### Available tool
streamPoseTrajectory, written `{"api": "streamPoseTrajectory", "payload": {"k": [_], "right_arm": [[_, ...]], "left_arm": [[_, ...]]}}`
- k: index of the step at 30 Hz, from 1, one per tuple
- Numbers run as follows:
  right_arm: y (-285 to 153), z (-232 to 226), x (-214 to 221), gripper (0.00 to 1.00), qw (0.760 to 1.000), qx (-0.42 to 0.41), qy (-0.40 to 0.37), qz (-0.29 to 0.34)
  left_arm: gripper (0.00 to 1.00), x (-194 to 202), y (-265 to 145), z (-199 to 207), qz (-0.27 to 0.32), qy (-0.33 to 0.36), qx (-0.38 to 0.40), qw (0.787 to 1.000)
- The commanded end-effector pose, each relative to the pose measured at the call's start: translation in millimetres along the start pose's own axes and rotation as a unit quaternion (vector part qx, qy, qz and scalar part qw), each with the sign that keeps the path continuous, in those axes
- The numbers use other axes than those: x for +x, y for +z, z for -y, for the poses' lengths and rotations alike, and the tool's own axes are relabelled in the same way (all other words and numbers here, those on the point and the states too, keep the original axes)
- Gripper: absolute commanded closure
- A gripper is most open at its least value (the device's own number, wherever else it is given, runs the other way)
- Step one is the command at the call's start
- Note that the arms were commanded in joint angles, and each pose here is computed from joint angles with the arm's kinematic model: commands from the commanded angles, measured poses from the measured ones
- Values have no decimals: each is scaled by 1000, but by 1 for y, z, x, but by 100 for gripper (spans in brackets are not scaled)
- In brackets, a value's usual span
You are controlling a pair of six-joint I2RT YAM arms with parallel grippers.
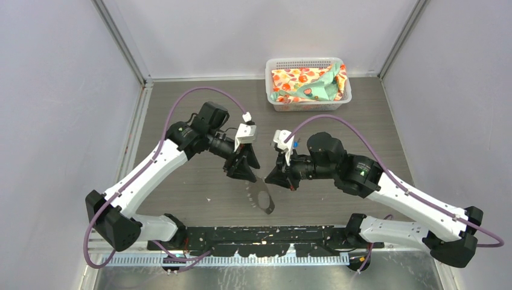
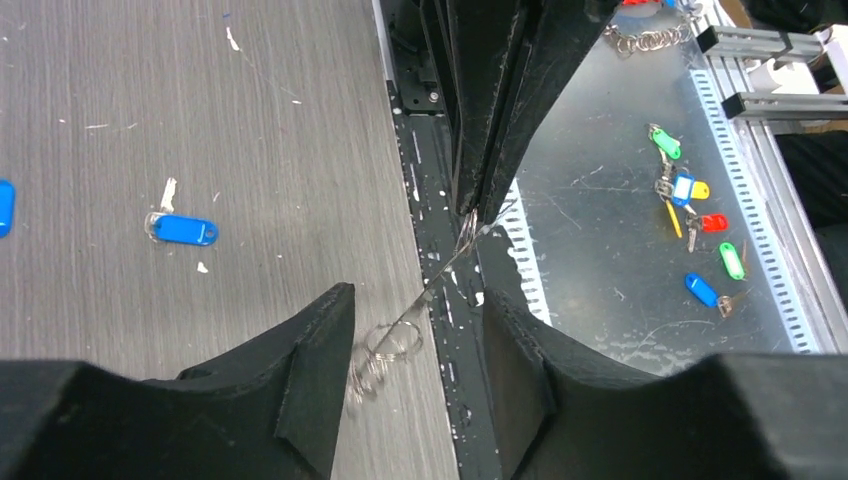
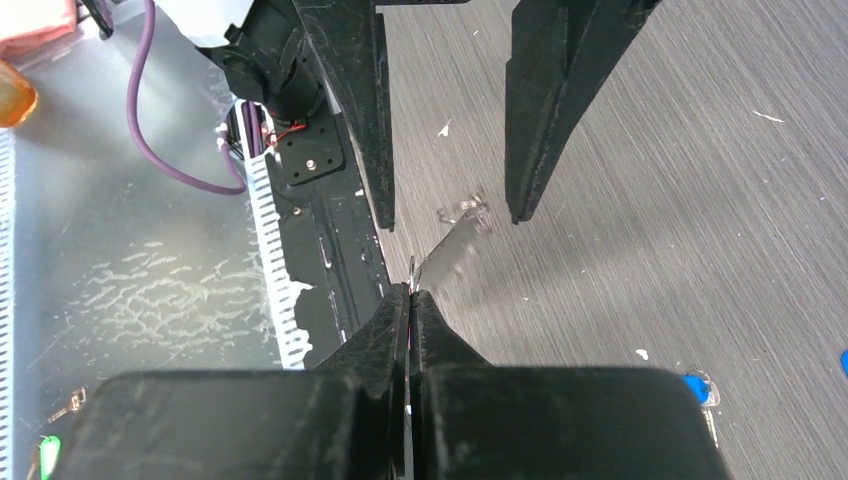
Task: Put the keys on the keyring
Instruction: Adjust the keyring.
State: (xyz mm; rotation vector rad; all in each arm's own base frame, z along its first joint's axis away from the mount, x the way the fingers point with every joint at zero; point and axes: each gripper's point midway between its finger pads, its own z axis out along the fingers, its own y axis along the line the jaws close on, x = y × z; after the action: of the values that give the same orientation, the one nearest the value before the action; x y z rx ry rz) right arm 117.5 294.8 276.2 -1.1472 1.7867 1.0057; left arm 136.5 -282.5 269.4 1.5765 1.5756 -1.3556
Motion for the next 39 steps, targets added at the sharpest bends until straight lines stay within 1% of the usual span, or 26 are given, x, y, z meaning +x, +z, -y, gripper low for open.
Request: {"api": "streamPoseTrajectory", "payload": {"k": [1,5,8,10,13,20,22,24,25,31,39], "right_arm": [[-7,-10,-33,99,999,-13,-23,44],[-11,-16,-41,99,998,-23,-30,48],[-14,-21,-47,99,998,-34,-34,49],[-15,-24,-51,99,997,-42,-36,49],[-17,-27,-57,99,997,-45,-44,52],[-20,-33,-67,99,995,-49,-56,64],[-21,-34,-69,99,995,-51,-57,66],[-21,-34,-69,99,995,-51,-57,65],[-21,-34,-70,99,994,-50,-65,65],[-28,-31,-65,99,995,-40,-76,51],[-35,-33,-61,99,996,-43,-77,33]], "left_arm": [[44,-11,-6,9,16,78,6,997],[39,-7,-7,6,10,129,-2,992],[38,-10,-6,8,18,133,9,991],[39,-10,-4,7,21,130,12,991],[46,-12,-3,10,28,121,22,992],[71,-19,-2,26,50,100,59,992],[82,-22,-3,30,55,98,68,991],[96,-26,-4,35,62,97,76,990],[99,-27,-5,37,64,95,81,990],[100,-31,-9,52,71,81,106,989],[100,-39,-12,54,83,62,116,988]]}}
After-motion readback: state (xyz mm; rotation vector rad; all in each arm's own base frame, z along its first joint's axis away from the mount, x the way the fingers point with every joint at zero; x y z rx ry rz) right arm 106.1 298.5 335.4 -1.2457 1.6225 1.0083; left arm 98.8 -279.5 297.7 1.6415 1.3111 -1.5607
